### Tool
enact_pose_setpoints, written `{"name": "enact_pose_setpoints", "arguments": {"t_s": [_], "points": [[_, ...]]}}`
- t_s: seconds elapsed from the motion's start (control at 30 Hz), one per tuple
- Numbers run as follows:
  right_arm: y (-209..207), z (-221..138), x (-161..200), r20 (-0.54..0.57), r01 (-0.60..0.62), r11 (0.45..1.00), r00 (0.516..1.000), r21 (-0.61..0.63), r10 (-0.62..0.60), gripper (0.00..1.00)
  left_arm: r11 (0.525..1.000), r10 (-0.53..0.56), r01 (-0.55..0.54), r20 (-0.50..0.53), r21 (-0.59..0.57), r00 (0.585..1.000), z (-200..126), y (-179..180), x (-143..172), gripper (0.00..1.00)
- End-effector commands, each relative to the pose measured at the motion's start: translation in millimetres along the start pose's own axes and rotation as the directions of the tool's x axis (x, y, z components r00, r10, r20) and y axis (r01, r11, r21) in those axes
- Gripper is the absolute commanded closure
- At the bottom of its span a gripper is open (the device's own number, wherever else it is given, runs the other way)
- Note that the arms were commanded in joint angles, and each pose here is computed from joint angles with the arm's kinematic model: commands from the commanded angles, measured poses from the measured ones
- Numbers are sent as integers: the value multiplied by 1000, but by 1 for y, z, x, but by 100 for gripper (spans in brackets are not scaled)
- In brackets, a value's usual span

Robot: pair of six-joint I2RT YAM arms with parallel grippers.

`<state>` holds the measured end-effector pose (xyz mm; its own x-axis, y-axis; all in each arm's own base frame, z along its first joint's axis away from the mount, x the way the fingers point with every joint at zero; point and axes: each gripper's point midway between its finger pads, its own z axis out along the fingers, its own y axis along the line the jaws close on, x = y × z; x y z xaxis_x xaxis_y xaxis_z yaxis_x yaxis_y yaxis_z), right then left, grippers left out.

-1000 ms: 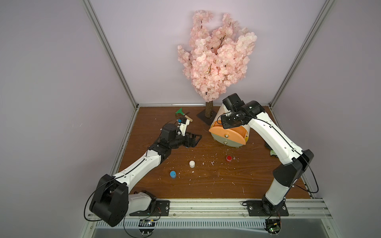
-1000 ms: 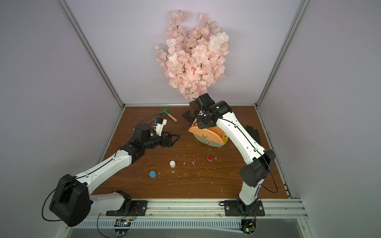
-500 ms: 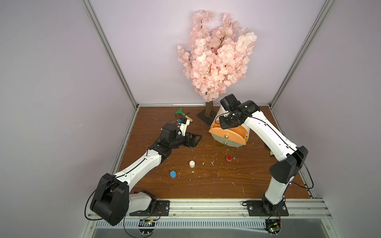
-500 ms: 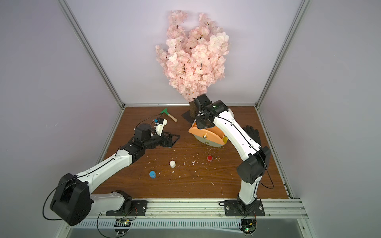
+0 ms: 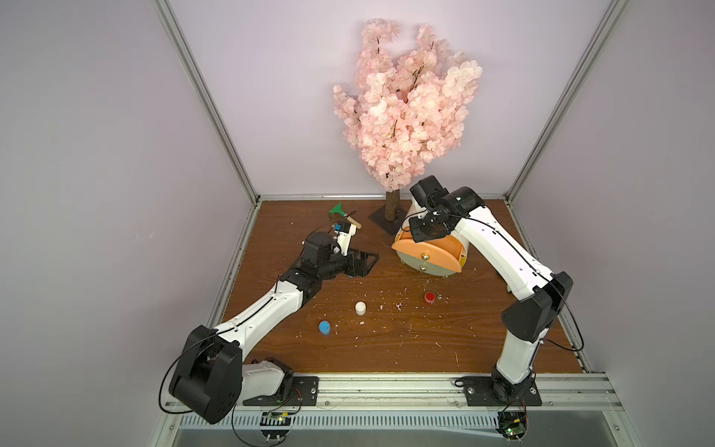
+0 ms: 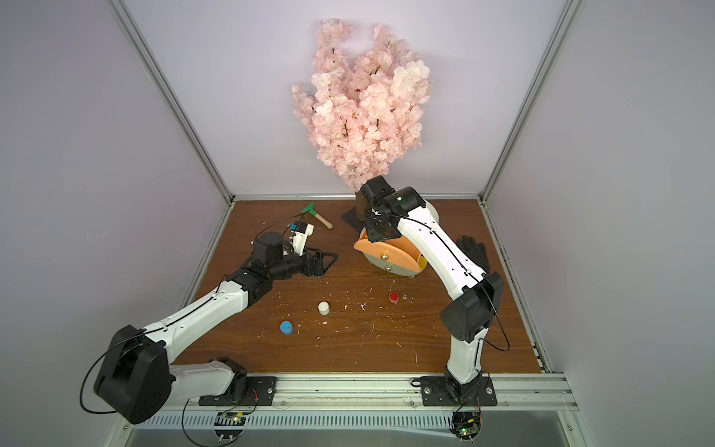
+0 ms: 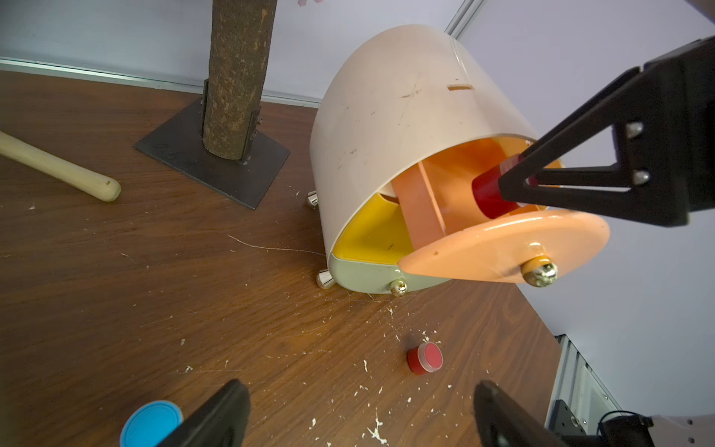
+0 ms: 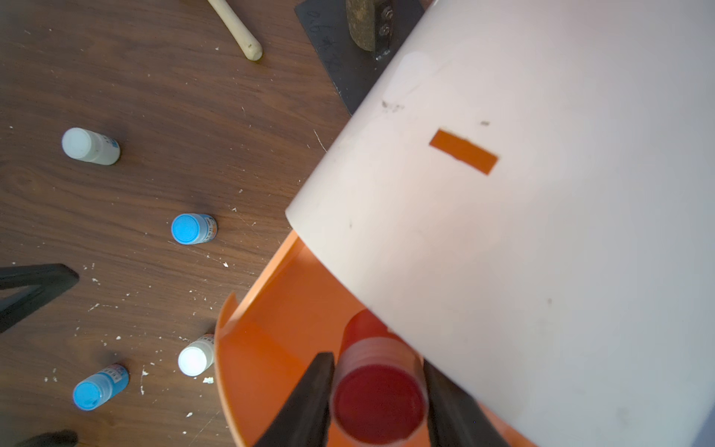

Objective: Put the paint cans in the drawer according to color
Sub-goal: Place the paint can in the drawer.

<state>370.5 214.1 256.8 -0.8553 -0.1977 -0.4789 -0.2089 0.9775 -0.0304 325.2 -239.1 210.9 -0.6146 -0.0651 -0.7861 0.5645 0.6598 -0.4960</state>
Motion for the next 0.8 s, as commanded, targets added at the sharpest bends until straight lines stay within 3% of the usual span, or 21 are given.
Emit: {"name": "enact_pose_setpoints", "arguments": {"t_s": [0.0, 0.3, 0.53, 0.77], "points": [[-3, -8, -3, 10, 2, 1000, 1000, 17, -3, 55, 999, 31, -31, 22, 11, 999, -2, -9, -13, 6], [-3, -7, -2, 9, 1, 1000, 1000, 15, -1, 55, 999, 34, -34, 23, 8, 999, -3, -9, -14, 6], [-2, -62, -23, 118, -17, 999, 993, -46, 22, 54, 998, 65, -64, 27, -23, 998, -6, -8, -20, 5], [11, -96, 11, 138, 18, 991, 990, -132, 1, 51, 996, 86, -85, 35, -38, 996, -12, -11, -29, 5]]}}
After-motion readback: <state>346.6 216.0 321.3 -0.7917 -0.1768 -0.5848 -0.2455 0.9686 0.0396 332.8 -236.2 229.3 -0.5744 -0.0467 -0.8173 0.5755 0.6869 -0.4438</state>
